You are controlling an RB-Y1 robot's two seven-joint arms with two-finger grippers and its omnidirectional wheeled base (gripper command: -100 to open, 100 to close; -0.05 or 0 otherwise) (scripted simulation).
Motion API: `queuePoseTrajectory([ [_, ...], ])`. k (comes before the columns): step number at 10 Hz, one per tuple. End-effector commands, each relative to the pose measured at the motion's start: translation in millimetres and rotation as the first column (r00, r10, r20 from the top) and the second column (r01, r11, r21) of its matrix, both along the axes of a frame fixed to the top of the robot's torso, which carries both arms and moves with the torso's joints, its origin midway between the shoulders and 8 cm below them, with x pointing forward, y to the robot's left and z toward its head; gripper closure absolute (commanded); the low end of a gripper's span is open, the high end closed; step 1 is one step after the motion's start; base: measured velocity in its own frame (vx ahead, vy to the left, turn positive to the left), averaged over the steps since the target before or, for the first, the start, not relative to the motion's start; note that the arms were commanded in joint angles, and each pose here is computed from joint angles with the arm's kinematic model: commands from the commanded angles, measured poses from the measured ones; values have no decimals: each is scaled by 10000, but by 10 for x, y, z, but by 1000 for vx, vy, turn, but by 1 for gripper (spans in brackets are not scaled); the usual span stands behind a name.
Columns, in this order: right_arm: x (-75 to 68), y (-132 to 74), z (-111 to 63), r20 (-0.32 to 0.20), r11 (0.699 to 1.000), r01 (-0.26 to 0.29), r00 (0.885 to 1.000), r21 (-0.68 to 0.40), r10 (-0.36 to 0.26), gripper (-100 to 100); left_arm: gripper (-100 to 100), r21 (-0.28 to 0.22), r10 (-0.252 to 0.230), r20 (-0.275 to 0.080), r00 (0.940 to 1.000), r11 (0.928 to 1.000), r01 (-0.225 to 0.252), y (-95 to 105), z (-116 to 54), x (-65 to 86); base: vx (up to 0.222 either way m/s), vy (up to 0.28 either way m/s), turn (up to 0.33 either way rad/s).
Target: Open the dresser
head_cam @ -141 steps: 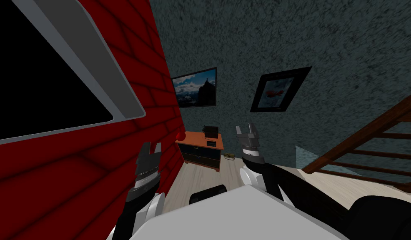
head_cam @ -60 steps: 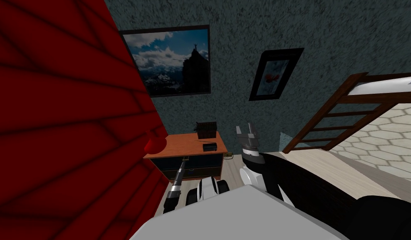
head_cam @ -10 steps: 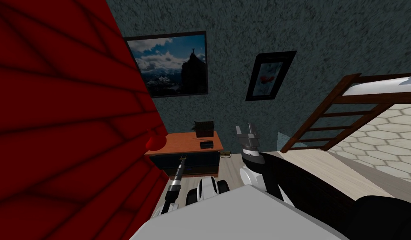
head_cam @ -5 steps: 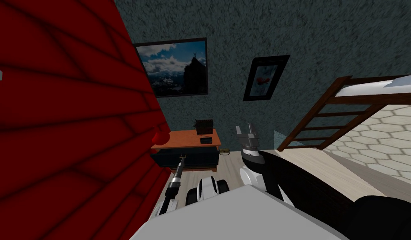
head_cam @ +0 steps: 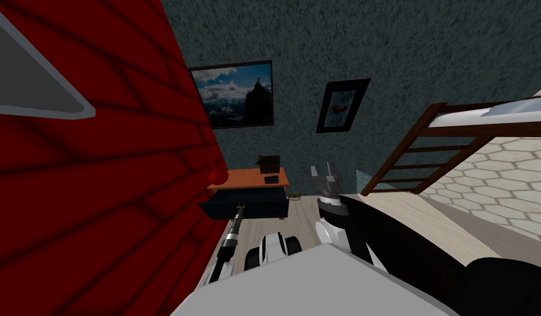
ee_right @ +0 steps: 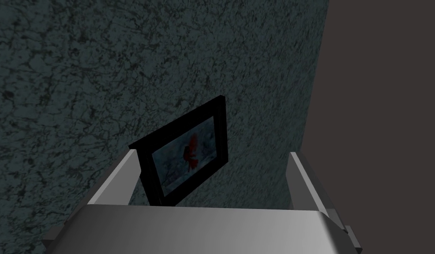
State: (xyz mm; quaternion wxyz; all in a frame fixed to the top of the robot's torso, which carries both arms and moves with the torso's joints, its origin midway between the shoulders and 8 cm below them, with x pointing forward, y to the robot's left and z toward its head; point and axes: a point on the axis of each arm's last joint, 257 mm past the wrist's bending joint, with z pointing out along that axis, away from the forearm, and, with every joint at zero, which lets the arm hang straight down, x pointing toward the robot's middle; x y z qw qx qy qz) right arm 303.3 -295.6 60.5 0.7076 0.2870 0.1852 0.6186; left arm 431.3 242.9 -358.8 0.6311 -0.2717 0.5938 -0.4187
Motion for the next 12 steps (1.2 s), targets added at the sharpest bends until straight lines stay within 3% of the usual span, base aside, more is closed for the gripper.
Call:
queuePoseTrajectory([
  [1,0,0,0,0,10000,0,10000,0,0,0,-100,-8,-178,5,9998,9998,178,86,92,178,-149,-42,63],
  [2,0,0,0,-1,10000,0,10000,2,0,0,-100,-8,-178,5,9998,9998,178,86,92,178,-61,-68,39],
  [10,0,0,0,-1,10000,1,10000,1,-1,0,-100,-38,-501,14,9987,9987,501,463,561,930,-71,-68,42],
  [12,-1,0,-1,-2,10000,1,10000,0,-1,0,-100,-38,-501,14,9987,9987,501,463,561,930,-31,-27,9],
])
